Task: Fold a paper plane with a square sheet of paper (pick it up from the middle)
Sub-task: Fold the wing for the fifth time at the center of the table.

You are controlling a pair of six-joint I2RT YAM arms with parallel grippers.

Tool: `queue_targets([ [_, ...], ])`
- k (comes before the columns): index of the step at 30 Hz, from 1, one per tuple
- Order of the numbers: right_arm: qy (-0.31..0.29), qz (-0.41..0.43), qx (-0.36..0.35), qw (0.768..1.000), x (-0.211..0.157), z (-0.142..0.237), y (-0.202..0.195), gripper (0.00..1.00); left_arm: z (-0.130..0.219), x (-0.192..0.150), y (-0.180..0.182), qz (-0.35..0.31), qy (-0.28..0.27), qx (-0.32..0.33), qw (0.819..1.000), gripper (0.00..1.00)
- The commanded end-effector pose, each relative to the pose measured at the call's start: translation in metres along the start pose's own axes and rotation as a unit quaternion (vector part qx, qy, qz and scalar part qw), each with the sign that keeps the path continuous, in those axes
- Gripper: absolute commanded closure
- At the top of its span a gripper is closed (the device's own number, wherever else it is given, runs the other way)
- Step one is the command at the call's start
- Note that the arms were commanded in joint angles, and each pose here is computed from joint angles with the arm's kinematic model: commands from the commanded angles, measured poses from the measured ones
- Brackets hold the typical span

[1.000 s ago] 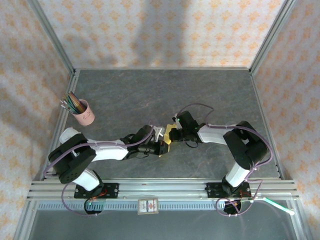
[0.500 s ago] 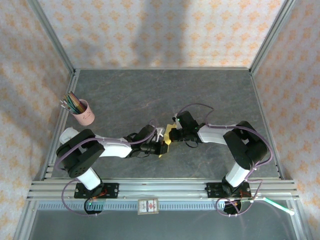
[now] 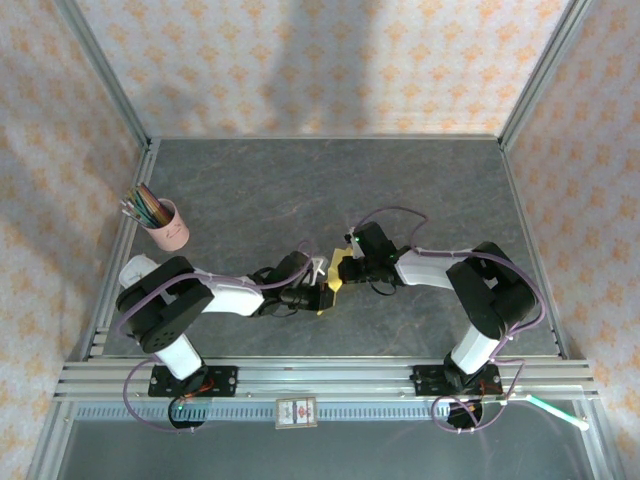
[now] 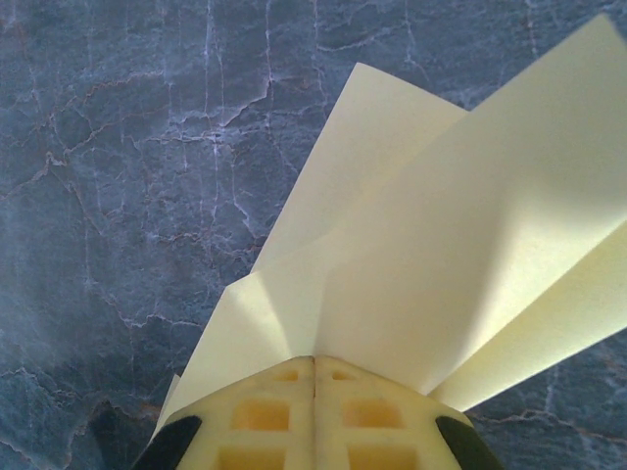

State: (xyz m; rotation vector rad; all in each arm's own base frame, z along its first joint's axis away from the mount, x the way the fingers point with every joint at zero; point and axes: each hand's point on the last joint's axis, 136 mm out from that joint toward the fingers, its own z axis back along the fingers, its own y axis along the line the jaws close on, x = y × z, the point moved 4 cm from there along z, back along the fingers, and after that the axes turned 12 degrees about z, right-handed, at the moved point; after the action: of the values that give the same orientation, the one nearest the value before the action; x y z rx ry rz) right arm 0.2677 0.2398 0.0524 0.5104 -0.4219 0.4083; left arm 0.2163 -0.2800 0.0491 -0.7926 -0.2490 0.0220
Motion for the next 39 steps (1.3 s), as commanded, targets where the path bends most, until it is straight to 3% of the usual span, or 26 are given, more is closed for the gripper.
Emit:
queue_targets([
  [1,0.029,-0.003,-0.049,0.998,-0.014,-0.006,-0.018,0.97,-0.003,-0.005,0.014,0.007,0.006,0.014,1.0,0.91],
  [10,0.018,0.002,-0.043,0.999,-0.001,-0.002,-0.012,0.94,0.0,-0.016,0.035,0.033,0.007,0.043,0.999,0.93],
  [19,-0.02,0.0,0.032,0.999,0.034,0.019,0.022,0.9,-0.002,-0.024,0.046,0.055,0.013,0.045,0.997,0.94],
  [39,-0.007,-0.065,0.137,0.988,-0.005,0.028,0.039,0.93,-0.003,-0.021,0.045,0.054,0.013,0.045,0.997,0.95],
])
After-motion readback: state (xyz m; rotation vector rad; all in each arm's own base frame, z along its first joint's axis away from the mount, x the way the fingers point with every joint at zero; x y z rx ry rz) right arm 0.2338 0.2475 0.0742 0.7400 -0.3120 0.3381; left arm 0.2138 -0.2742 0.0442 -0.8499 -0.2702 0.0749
